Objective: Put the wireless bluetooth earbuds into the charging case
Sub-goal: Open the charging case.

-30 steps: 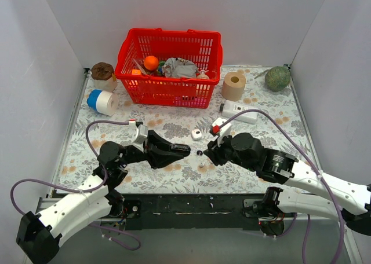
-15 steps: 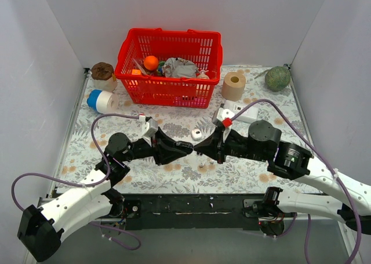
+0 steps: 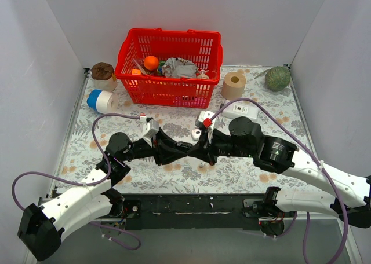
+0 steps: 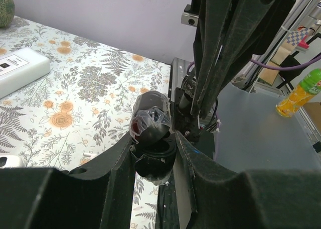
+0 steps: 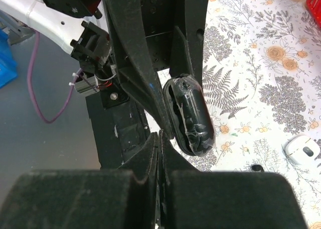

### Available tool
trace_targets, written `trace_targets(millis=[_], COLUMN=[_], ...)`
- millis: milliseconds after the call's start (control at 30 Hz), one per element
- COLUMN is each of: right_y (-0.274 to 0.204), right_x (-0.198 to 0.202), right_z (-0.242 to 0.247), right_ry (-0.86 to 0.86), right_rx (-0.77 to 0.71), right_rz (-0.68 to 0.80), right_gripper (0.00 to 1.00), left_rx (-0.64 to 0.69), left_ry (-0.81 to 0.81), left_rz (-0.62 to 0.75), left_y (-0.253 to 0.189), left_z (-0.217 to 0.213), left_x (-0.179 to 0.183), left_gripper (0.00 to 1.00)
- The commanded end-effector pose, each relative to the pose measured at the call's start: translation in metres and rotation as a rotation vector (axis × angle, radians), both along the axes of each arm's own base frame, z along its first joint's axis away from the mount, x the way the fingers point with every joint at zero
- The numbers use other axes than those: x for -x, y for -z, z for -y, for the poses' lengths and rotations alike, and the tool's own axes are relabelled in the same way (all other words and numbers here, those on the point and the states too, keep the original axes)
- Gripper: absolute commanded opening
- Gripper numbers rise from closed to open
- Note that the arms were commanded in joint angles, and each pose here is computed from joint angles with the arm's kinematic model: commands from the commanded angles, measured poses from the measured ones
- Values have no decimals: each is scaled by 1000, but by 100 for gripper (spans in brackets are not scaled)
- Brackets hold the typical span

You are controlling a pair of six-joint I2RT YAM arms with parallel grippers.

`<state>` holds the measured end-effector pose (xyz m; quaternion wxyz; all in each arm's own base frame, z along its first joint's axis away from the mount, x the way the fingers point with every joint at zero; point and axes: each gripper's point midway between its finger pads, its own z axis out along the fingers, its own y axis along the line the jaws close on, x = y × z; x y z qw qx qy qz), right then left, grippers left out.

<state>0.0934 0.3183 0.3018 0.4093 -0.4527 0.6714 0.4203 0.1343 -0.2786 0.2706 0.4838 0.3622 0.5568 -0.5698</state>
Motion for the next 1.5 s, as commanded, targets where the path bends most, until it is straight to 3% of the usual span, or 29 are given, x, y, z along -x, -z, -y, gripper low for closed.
trace_targets(millis=[0, 367, 1133, 1267, 1467], right_y=[-30, -28, -51, -61, -79], right_x=[-3, -21, -13, -6, -4], right_z=[-4, -7, -10, -2, 19], right_ry=[10, 110, 87, 68, 103], right_rx=[-62, -42, -125, -138, -169], right_rz=[32, 22, -6, -3, 23], right_gripper=[1, 1, 2, 26, 41], left_rx=[38, 48, -3, -11, -17], left_ry=[28, 48, -18, -32, -41], left_rz=[84, 169, 212, 201, 186], left_y=[-18, -19, -10, -8, -5], left_z=[0, -5, -5, -6, -6], left_x=[6, 17, 14, 12, 10], left_gripper=[0, 0, 0, 0, 0])
